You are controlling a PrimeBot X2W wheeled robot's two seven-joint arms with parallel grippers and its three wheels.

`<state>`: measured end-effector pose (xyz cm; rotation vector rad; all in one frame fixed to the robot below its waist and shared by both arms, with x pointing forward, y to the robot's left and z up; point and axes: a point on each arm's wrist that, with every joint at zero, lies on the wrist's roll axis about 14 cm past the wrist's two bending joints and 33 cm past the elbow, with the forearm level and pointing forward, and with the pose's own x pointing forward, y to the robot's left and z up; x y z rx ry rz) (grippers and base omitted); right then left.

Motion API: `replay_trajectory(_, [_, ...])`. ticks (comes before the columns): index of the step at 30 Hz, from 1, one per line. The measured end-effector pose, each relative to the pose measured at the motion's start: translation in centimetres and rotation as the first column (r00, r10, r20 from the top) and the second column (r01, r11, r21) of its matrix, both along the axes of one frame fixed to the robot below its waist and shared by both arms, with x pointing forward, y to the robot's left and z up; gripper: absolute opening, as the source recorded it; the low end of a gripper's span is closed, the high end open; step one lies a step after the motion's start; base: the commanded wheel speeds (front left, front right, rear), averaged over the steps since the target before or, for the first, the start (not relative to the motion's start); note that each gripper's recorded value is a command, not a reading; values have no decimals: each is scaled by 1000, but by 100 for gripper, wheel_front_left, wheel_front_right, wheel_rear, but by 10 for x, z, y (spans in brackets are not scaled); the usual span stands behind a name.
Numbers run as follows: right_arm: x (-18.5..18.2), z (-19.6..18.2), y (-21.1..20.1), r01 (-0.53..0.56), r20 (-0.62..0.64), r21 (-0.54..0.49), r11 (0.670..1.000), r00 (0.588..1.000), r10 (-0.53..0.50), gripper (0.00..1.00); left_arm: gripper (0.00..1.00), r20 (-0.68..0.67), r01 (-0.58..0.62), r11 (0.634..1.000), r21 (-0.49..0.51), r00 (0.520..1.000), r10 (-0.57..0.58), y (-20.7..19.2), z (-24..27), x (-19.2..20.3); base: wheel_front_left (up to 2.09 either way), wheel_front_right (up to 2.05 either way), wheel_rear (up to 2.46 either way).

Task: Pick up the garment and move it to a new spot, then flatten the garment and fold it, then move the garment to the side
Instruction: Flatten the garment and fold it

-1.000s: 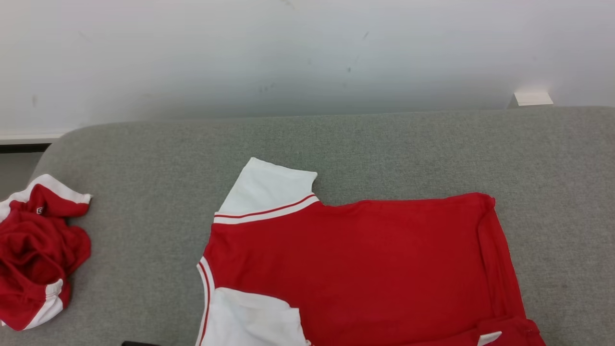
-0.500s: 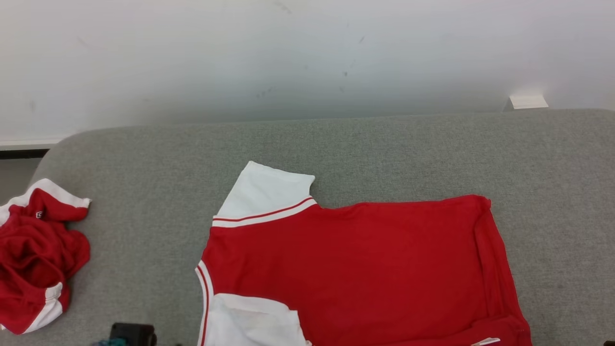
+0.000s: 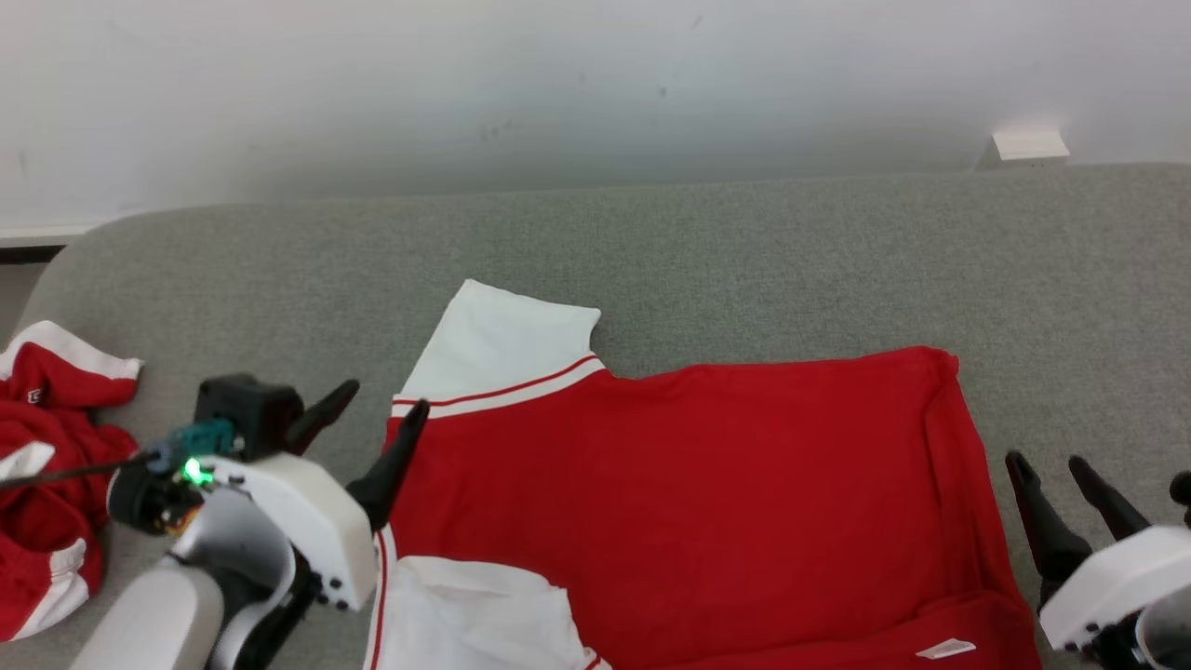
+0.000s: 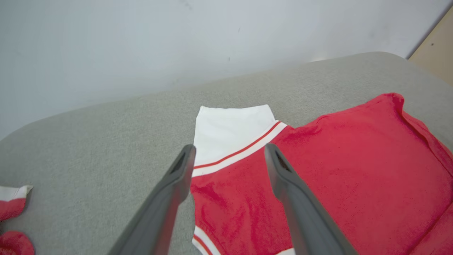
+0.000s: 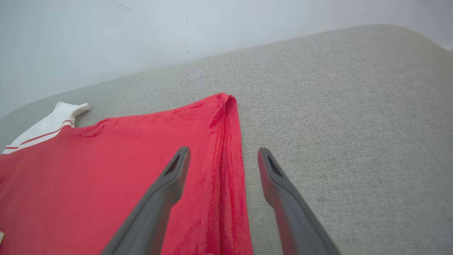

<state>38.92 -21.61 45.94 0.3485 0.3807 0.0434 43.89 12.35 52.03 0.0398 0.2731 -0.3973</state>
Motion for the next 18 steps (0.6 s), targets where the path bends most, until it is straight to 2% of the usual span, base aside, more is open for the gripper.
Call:
replay_trajectory(7, [51, -2, 7, -27, 3, -21, 999, 1000, 27, 100, 100, -82, 99, 995, -13, 992, -100, -21, -5, 57, 0, 0, 0])
replay_trajectory(14, [87, -26, 14, -90, -95, -40, 995, 992, 86, 100, 100, -247, 174, 982, 72, 957, -152, -37, -36, 104, 0, 0, 0])
replay_trajectory(18, [97, -44, 19, -132, -165, -55, 990, 979, 121, 100, 100, -345, 242, 964, 113, 919, -190, -49, -58, 117, 0, 0, 0])
